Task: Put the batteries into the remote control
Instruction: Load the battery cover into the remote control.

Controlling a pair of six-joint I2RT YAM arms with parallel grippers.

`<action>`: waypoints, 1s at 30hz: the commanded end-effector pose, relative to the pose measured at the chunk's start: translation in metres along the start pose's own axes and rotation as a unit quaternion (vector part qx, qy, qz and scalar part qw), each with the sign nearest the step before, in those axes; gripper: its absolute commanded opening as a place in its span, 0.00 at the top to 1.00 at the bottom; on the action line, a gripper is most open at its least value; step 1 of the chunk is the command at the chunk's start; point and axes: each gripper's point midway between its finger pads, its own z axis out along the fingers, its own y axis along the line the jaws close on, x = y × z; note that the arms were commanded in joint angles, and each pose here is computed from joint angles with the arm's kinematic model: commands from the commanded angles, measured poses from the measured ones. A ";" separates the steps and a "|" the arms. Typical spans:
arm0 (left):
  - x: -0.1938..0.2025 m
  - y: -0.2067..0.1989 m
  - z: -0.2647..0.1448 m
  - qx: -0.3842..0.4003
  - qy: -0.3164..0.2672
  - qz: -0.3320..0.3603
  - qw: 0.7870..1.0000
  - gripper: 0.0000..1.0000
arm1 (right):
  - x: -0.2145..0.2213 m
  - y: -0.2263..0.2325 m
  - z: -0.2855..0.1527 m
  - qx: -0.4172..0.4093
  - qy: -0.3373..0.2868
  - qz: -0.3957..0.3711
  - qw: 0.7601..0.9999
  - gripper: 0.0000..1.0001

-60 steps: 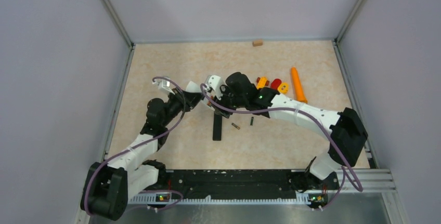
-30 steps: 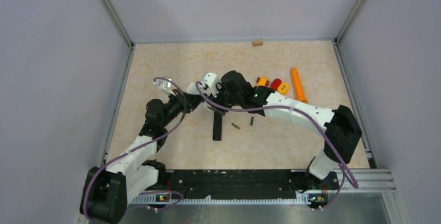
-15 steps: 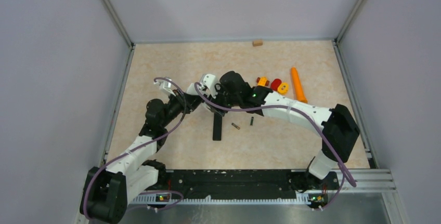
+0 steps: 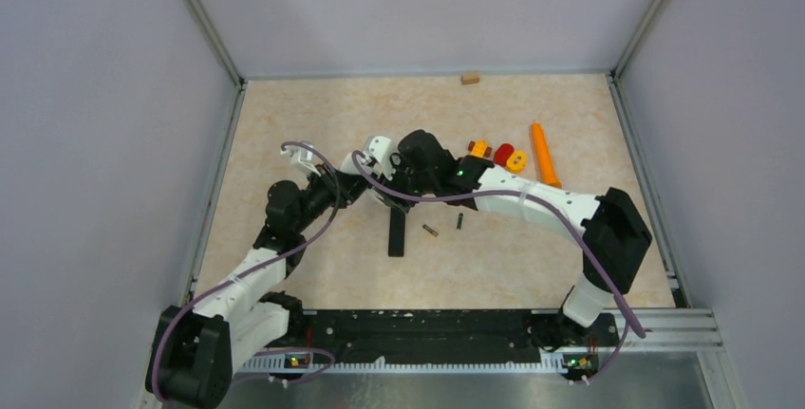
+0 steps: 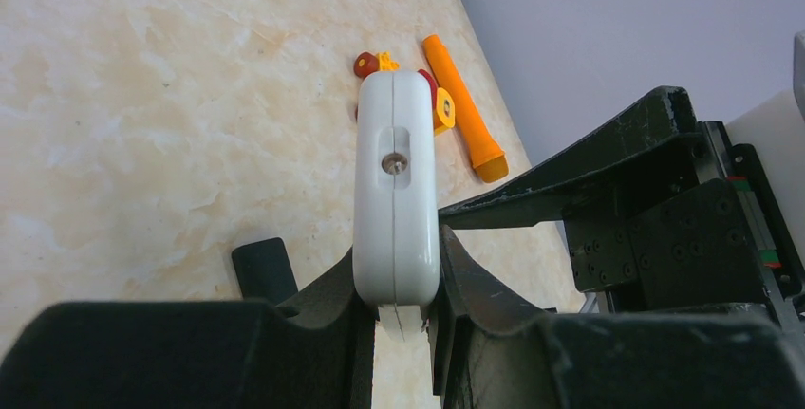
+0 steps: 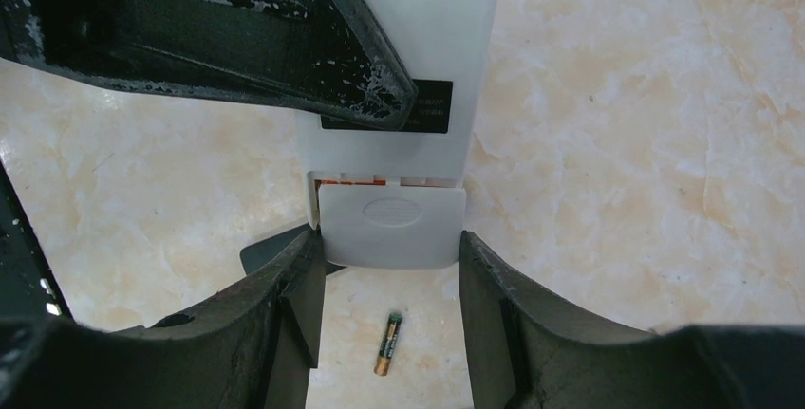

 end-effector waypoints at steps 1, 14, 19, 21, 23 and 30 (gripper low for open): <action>-0.020 -0.032 0.001 0.056 -0.023 0.036 0.998 1.00 | -0.033 0.000 -0.002 -0.002 -0.039 -0.014 0.999 0.55; -0.018 -0.038 0.002 0.070 -0.009 0.029 0.997 1.00 | -0.038 0.007 0.003 -0.017 -0.038 -0.023 0.999 0.55; -0.018 -0.037 0.002 0.066 -0.010 0.024 0.997 1.00 | -0.036 0.010 0.006 -0.024 -0.035 -0.026 0.999 0.54; -0.019 -0.036 0.002 0.062 -0.010 0.024 0.998 1.00 | -0.036 0.011 0.005 -0.026 -0.036 -0.028 0.999 0.54; -0.019 -0.034 0.003 0.055 -0.011 0.022 0.998 1.00 | -0.037 0.013 0.005 -0.029 -0.036 -0.028 0.999 0.54; -0.020 -0.030 0.005 0.044 -0.011 0.019 0.999 1.00 | -0.036 0.016 0.006 -0.038 -0.036 -0.030 0.998 0.54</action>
